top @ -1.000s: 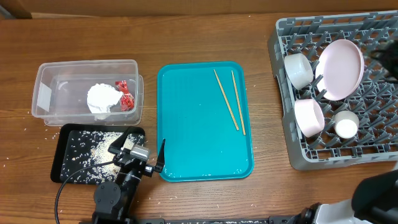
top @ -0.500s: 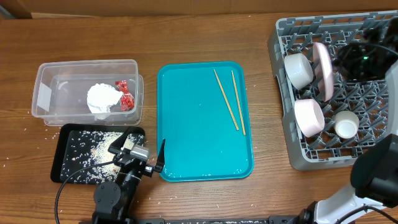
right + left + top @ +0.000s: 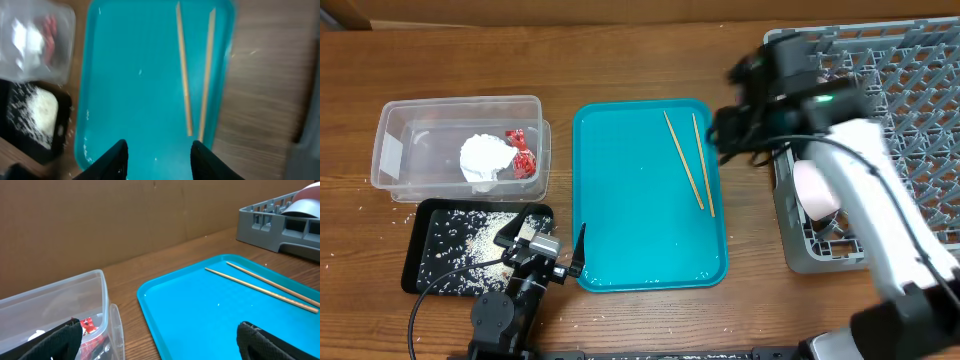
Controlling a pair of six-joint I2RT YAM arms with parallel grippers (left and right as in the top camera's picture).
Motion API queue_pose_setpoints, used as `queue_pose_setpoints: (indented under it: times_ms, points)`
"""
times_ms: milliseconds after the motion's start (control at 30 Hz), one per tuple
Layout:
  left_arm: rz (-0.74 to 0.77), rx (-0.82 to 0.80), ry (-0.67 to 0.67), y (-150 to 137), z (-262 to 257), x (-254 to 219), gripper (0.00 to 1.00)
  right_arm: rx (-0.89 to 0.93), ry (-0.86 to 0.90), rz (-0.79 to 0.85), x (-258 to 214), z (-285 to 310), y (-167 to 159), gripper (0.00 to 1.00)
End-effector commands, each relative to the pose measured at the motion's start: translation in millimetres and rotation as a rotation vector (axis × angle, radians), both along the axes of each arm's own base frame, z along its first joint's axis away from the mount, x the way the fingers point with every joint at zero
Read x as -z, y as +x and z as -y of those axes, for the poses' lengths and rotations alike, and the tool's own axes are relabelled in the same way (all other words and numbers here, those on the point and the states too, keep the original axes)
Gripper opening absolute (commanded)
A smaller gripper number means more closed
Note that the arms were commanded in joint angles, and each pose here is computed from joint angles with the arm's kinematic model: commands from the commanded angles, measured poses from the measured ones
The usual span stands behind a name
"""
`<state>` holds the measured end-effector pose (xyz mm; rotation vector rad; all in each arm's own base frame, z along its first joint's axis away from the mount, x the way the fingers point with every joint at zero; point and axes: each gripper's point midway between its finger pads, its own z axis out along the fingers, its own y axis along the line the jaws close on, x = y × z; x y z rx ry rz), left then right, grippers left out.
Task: Sort waste into correct bins and load items into the dishwasher
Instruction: 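Grasp one wooden chopstick on the tray with the right gripper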
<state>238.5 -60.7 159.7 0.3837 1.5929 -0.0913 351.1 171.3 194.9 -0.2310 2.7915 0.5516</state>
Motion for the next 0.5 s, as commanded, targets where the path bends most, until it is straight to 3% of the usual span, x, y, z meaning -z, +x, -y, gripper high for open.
queue_pose_setpoints:
  times_ms: [0, 200, 467]
  points:
    - [0.007, -0.011, 0.007, 0, -2, 0, 1.0, -0.038, -0.078, -0.07, 57, -21, -2, 0.42]
    - [0.007, -0.011, 0.007, 0, -2, 0, 1.0, -0.051, -0.171, -0.058, 121, -34, 22, 0.42]
    - [0.007, -0.011, 0.007, 0, -2, 0, 1.0, -0.044, -0.276, -0.158, 189, -23, 23, 0.37]
